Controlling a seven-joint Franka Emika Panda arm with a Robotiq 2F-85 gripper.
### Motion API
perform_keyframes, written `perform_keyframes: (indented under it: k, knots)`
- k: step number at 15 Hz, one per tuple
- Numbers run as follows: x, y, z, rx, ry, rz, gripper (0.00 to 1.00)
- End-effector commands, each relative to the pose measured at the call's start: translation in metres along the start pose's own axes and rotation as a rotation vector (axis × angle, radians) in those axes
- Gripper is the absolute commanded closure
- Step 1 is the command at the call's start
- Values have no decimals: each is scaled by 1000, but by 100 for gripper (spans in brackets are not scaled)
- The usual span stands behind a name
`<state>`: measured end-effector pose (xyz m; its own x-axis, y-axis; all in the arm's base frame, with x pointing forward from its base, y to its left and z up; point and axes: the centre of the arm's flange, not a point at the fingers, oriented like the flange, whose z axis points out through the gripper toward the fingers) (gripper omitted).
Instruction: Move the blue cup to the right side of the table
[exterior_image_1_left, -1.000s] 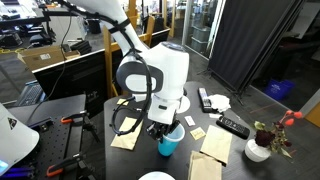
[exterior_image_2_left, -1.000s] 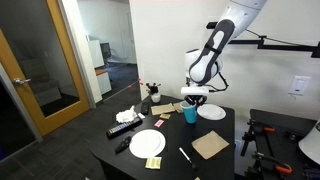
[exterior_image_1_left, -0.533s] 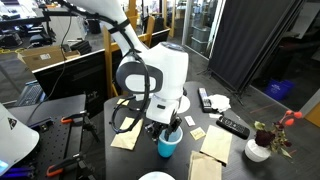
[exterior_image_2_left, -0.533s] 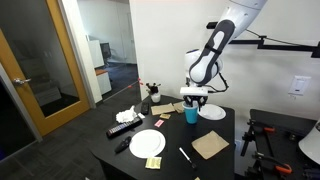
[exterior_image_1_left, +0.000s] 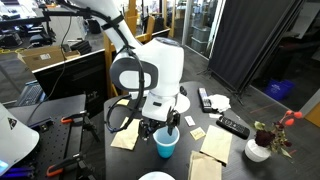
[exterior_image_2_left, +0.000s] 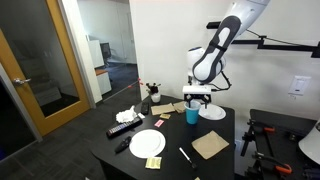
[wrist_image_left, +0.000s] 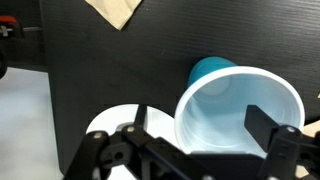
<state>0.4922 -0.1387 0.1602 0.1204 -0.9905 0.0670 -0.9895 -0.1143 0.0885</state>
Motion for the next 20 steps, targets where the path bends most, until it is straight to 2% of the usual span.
perform_keyframes:
  k: [1, 5, 9, 13, 20]
  knots:
    - [-8, 29, -34, 21, 10, -47, 0]
    - [-10, 44, -65, 45, 31, -109, 0]
    - [-13, 39, -98, 105, 47, -197, 0]
    - [-21, 29, -135, 142, 20, -401, 0]
    - [-44, 20, -177, 122, 23, -756, 0]
